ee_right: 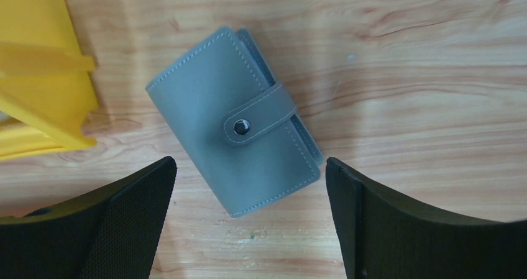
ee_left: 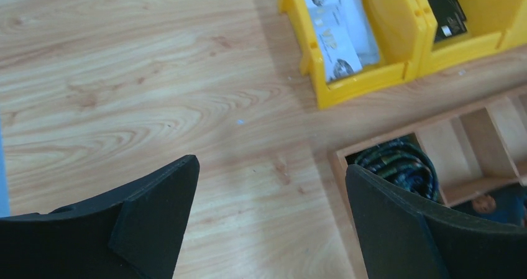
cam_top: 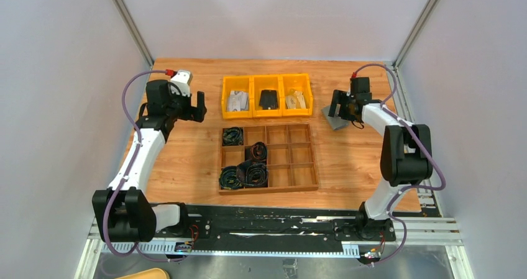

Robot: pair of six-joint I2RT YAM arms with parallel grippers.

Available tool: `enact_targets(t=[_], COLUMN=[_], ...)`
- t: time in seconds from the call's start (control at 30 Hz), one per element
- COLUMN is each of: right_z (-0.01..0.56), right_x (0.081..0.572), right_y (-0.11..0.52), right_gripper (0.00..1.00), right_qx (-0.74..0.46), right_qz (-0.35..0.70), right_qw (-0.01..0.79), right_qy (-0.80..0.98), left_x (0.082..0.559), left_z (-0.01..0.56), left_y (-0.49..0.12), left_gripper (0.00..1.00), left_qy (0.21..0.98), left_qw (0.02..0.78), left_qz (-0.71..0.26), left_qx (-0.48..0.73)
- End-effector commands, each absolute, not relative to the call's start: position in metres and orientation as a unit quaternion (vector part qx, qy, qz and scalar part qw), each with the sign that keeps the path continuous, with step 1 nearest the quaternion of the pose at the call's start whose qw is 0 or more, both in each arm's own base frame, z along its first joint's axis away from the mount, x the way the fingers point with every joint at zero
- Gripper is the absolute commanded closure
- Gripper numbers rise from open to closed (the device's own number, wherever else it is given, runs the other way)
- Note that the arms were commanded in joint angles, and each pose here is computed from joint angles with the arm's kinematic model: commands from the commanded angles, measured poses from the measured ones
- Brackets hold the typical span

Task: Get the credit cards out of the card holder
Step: Pick up the card holder from the center of the board.

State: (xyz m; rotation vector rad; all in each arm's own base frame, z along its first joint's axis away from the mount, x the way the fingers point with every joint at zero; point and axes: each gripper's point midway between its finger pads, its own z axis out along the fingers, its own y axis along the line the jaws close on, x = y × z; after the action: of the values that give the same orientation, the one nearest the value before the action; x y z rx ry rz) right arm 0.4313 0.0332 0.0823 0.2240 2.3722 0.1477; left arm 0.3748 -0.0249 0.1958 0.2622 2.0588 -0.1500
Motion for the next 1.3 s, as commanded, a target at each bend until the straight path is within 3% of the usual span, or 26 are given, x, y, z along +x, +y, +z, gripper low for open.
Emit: enact_targets(t=[0.0,0.7,1.0,1.27], right_z=[0.065,0.043,0.058,0.04], right_x=[0.42,0.417,0.437,0.444], right_y=[0.051,0.032,0.045,0.062], right_gripper=[0.06,0.05,0.05,0.04], right_qx=[0.035,-0.02,-0.034,-0.079], right_qz=[0.048,-0.162,-0.117,-0.078], right_qw=[0.315,0.28,0.301,0.268], right_qy=[0.947,0.946,0.946,0.957], left_x=[0.351,0.327,0.317,0.319], left_z=[0.195,0.236,0.256,0.264], left_y=[-0.041,-0.071,-0.079,-0.079], left_gripper=[0.0,0.0,0.0,0.0], left_qy=[0.869,0.85,0.83,0.827], left_qw=[0.465,0.455,0.477,0.478], left_qz=[-0.107,-0.188,-0.202,-0.198], left_qx=[0.135,0.187,0.205,0.218])
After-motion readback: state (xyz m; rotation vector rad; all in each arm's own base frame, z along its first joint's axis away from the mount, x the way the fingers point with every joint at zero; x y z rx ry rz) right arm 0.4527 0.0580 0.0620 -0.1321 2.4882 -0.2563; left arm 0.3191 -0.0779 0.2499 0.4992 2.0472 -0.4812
